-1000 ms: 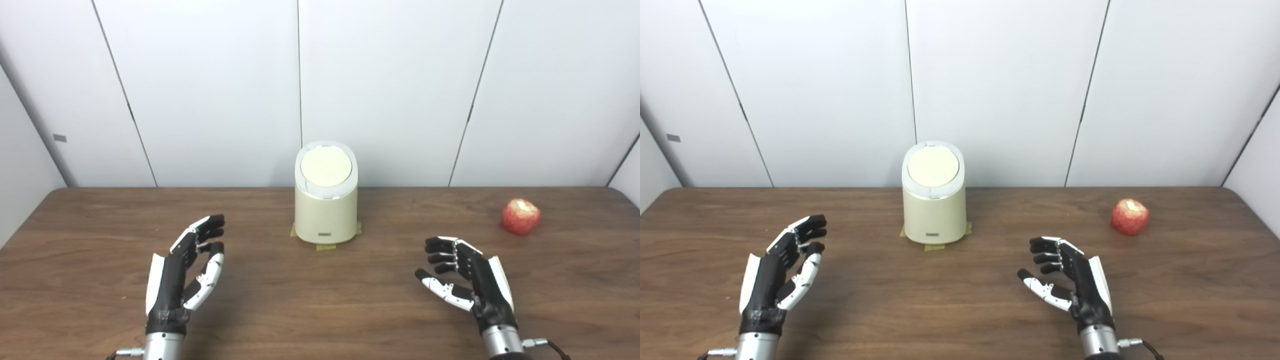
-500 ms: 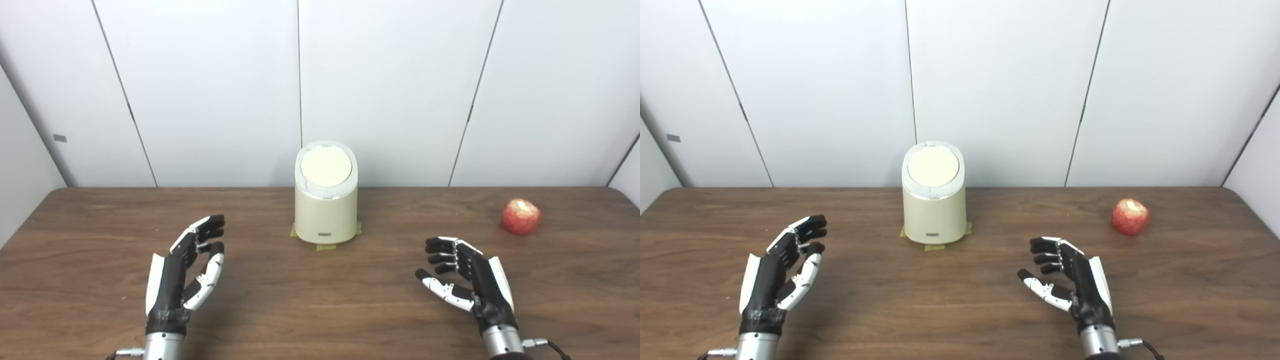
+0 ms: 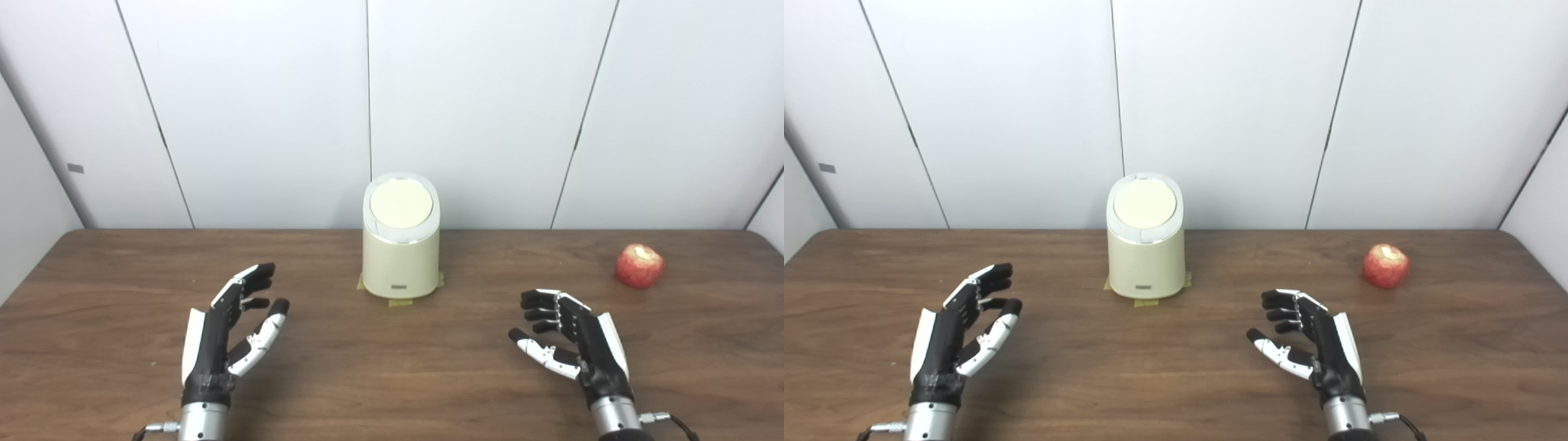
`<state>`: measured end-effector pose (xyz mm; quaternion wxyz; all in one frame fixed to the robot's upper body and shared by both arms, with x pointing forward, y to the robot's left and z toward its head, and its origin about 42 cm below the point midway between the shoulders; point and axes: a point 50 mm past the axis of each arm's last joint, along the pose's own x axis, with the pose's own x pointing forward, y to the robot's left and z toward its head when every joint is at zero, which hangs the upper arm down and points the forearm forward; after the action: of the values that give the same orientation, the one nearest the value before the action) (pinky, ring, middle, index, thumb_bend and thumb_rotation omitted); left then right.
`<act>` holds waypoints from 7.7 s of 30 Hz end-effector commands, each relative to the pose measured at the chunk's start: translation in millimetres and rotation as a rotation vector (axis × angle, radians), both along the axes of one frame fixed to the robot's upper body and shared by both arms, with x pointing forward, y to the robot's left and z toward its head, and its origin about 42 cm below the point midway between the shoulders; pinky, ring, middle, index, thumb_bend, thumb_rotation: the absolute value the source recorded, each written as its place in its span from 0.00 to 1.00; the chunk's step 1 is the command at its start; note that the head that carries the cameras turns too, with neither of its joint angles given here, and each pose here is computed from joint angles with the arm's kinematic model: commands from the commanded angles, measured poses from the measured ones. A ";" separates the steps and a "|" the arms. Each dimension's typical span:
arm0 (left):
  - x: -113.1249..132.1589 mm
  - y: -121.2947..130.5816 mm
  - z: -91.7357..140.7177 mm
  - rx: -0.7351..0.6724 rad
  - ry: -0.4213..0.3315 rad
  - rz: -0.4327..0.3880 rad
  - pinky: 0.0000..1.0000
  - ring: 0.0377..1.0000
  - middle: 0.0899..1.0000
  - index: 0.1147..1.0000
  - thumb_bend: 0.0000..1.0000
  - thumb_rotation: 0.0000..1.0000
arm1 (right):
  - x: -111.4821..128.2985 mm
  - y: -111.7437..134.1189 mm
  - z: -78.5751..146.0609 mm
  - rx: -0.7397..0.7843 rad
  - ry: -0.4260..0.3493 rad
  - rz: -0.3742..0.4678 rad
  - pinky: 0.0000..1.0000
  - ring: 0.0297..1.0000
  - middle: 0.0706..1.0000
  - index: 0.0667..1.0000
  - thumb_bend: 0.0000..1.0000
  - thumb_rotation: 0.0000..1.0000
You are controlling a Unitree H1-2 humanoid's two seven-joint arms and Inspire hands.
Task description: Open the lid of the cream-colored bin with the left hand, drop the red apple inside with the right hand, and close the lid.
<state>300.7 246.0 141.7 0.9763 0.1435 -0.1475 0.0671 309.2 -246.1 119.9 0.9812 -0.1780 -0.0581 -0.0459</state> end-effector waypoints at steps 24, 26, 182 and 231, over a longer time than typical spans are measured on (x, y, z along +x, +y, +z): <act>113.2 -86.1 162.2 0.089 -0.100 -0.031 1.00 1.00 1.00 1.00 0.97 0.44 | 8.5 10.4 10.7 -0.044 -0.062 0.039 0.56 0.63 0.64 0.63 0.29 0.01; 117.8 -92.2 167.0 0.140 -0.095 -0.023 1.00 1.00 1.00 1.00 1.00 0.43 | 8.4 11.0 10.9 -0.049 -0.063 0.038 0.55 0.62 0.64 0.63 0.28 0.00; -18.9 13.8 -4.8 0.117 -0.086 -0.122 0.82 0.90 0.92 0.90 0.17 0.95 | 174.8 -113.0 168.1 -1.056 0.432 -0.203 0.68 0.93 0.97 0.85 0.94 0.25; -23.3 15.0 0.9 0.053 -0.097 -0.117 0.81 0.90 0.92 0.90 0.20 0.98 | 217.3 -106.2 134.7 -1.173 0.473 -0.207 0.21 0.29 0.44 0.46 0.53 0.00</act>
<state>281.0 266.4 144.5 0.9650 0.1678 -0.2009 0.0126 516.0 -351.0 222.8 0.6922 -0.6899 0.2111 -0.0168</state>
